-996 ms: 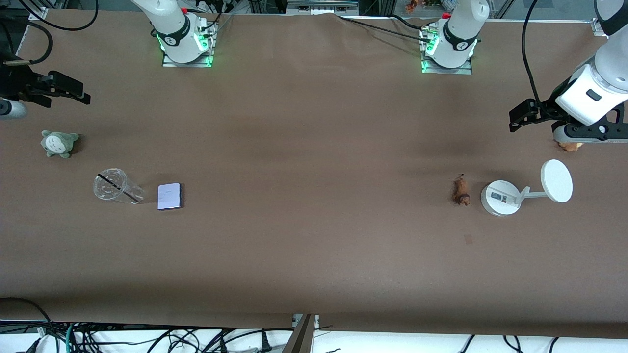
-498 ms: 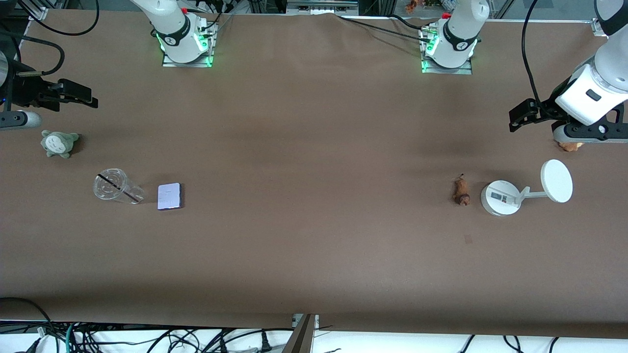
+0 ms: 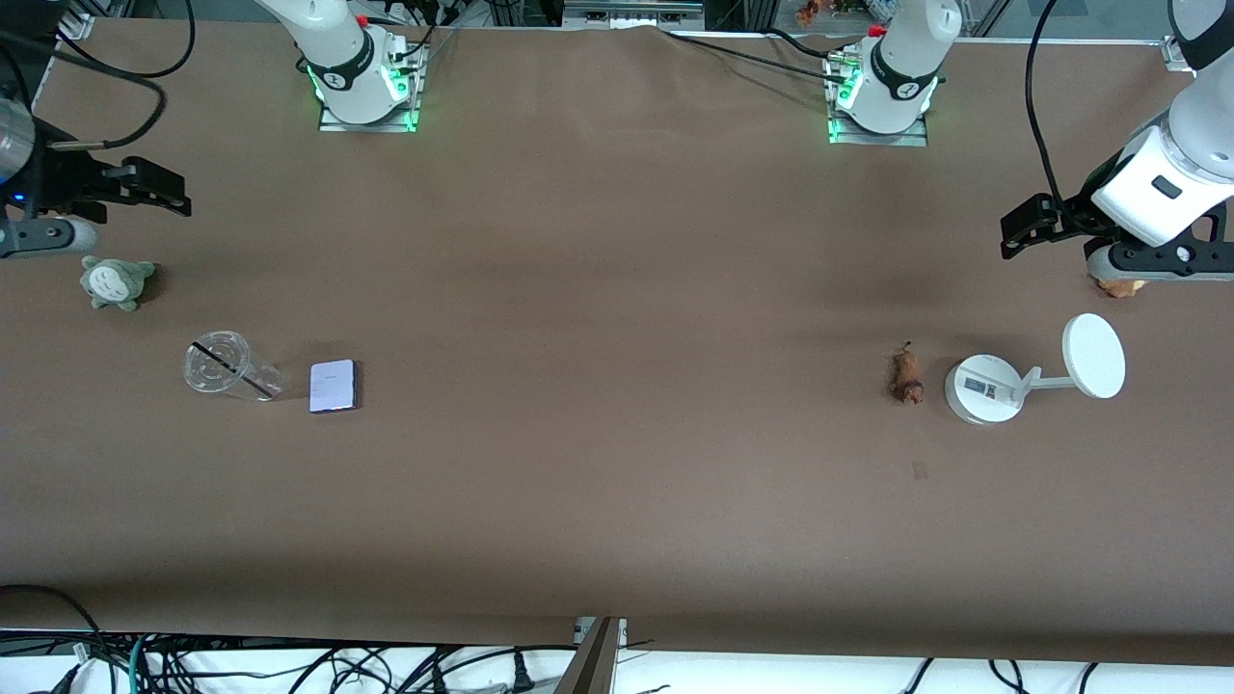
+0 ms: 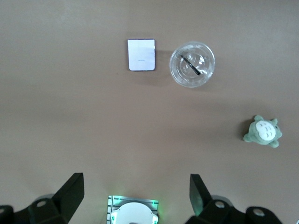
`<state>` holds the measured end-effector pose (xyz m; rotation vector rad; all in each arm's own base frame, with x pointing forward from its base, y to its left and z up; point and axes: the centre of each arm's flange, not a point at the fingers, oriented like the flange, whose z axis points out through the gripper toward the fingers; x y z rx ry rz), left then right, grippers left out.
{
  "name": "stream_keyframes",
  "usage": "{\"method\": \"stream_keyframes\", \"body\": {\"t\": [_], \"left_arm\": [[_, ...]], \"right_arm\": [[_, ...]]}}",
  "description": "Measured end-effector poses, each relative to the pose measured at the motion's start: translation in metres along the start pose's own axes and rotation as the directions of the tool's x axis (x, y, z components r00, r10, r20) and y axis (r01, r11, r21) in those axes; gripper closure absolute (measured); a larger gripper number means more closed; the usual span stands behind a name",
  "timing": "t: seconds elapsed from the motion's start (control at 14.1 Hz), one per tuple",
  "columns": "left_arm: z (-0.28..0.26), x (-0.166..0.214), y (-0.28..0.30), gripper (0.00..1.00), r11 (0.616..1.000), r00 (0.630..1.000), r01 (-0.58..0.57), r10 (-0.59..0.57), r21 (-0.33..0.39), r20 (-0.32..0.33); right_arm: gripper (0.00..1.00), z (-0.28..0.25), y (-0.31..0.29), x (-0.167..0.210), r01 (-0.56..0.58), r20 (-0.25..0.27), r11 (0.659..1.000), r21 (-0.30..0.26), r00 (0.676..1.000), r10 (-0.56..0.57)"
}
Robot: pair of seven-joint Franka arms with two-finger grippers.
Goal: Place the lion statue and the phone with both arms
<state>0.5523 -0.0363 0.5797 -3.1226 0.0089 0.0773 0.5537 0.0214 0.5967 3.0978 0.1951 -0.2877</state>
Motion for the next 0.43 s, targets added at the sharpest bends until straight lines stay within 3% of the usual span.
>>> {"method": "stream_keyframes", "body": {"t": [0.43], "left_arm": [[0.0000,0.0000,0.0000,0.00,1.000,1.000,0.000,0.000,0.000,0.000]], "right_arm": [[0.00,0.0017,-0.0034,0.0035,0.000,0.003,1.000,-0.003,1.000,0.000]]}}
